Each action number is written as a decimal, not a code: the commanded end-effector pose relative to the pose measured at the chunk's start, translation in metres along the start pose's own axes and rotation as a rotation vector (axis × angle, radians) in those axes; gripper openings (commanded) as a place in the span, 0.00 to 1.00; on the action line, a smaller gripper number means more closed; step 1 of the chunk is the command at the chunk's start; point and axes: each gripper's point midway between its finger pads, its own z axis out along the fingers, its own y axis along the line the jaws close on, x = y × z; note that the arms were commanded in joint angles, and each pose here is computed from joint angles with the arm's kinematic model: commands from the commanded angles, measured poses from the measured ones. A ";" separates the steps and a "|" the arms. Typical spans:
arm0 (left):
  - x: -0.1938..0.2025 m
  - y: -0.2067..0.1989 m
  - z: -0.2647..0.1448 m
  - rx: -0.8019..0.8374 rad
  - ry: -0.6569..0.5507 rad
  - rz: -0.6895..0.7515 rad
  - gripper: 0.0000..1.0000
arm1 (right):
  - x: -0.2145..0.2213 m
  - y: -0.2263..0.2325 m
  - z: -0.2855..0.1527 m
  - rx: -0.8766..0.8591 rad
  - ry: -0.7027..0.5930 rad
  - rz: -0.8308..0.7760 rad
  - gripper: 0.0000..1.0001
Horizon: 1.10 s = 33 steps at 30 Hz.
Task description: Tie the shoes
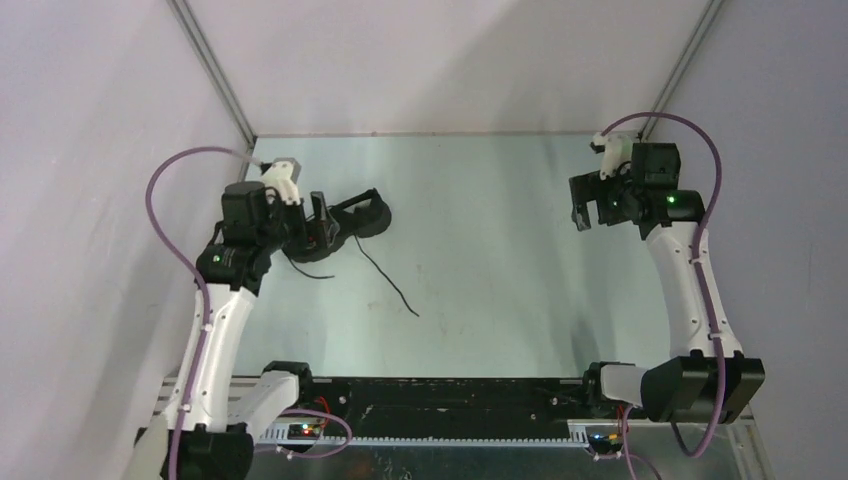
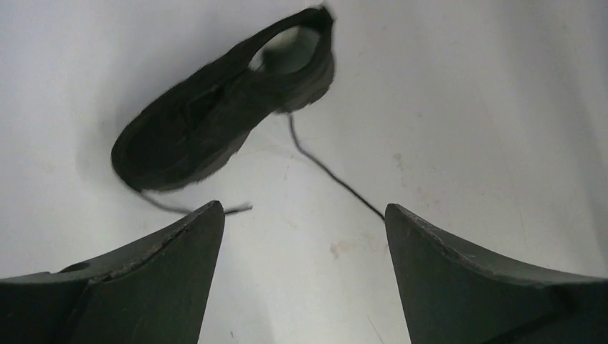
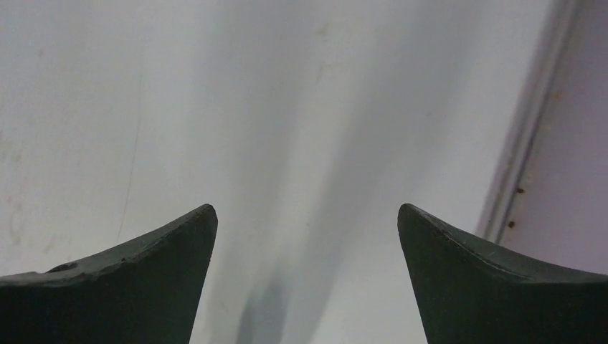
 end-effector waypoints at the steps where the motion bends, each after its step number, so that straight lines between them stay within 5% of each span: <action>1: -0.046 -0.026 0.001 0.055 -0.071 0.159 0.89 | -0.036 -0.043 -0.028 0.238 -0.170 0.158 1.00; 4: -0.079 -0.037 0.008 0.009 -0.099 0.274 0.85 | -0.029 -0.053 -0.028 0.172 -0.183 0.362 0.99; 8: -0.110 -0.051 0.029 -0.027 -0.085 0.313 0.81 | -0.021 -0.043 -0.031 -0.170 -0.201 0.540 1.00; 11: -0.122 -0.063 0.059 -0.035 -0.042 0.253 0.74 | -0.013 -0.029 -0.030 -0.278 -0.177 0.581 1.00; 17: -0.128 -0.091 0.107 -0.017 -0.054 0.125 0.68 | -0.004 -0.015 -0.030 -0.218 -0.170 0.491 0.99; 33: -0.033 -0.062 0.200 -0.224 0.224 0.007 0.56 | 0.012 0.007 -0.042 -0.229 -0.208 0.430 0.99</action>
